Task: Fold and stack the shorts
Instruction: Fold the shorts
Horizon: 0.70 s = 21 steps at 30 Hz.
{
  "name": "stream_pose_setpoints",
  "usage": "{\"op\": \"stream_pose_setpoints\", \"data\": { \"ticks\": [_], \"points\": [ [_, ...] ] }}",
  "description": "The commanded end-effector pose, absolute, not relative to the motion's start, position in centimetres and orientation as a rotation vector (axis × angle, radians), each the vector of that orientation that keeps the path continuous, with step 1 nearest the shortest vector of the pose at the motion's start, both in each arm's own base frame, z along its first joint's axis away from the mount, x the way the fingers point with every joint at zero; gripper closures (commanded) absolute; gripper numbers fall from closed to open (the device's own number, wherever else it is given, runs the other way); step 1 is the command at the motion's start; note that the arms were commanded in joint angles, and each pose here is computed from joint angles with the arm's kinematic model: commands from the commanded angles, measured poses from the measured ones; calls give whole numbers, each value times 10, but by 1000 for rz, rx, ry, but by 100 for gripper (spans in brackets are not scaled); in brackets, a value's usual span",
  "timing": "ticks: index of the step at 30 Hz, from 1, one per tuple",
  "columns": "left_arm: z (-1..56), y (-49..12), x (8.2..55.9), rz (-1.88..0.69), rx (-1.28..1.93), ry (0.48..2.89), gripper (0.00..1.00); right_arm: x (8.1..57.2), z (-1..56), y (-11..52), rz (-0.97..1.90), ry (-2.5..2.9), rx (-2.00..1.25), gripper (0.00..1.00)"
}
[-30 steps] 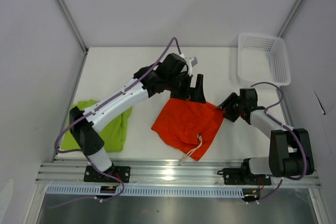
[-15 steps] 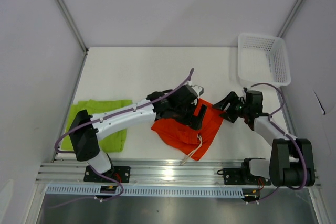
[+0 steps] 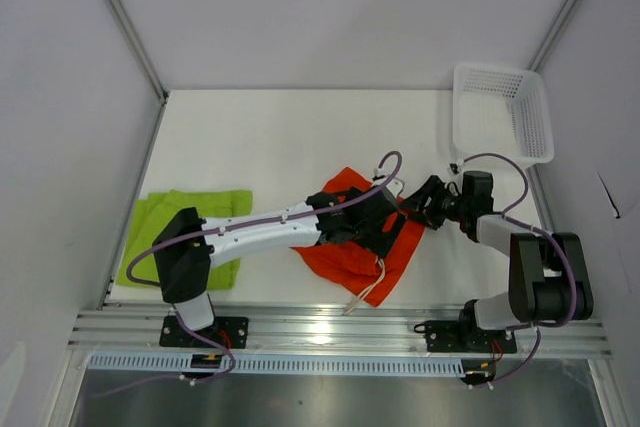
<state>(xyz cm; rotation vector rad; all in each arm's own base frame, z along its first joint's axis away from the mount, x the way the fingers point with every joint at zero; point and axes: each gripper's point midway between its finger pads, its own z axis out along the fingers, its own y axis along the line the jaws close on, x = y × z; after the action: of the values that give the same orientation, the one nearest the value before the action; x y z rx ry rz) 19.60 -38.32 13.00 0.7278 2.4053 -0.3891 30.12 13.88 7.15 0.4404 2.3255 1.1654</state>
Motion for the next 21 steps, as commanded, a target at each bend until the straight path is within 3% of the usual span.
{"op": "stream_pose_setpoints", "data": {
  "ticks": [1, 5, 6, 8, 11, 17, 21],
  "points": [
    [144, -394, 196, -387, 753, 2304, 4, 316, 87, 150, 1211, 2253, 290, 40],
    [141, -392, 188, -386, 775, 2284, 5, 313, 83, 158, 1245, 2264, 279, 55],
    [143, -393, 186, -392, 774, 2281, 6, 313, 85, 159, 1252, 2255, 275, 71],
    [138, -391, 183, -392, 778, 2277, 6, 310, 87, 161, 1262, 2252, 279, 91],
    [129, -391, 180, -375, 777, 2276, 7, 303, 92, 164, 1251, 2260, 279, 100],
    [127, -394, 159, -350, 800, 2216, 11, 292, 101, 160, 1195, 2290, 348, 100],
    [134, -399, 137, -378, 825, 2188, 30, 288, 99, 160, 1168, 2332, 386, 100]
  ]
}}
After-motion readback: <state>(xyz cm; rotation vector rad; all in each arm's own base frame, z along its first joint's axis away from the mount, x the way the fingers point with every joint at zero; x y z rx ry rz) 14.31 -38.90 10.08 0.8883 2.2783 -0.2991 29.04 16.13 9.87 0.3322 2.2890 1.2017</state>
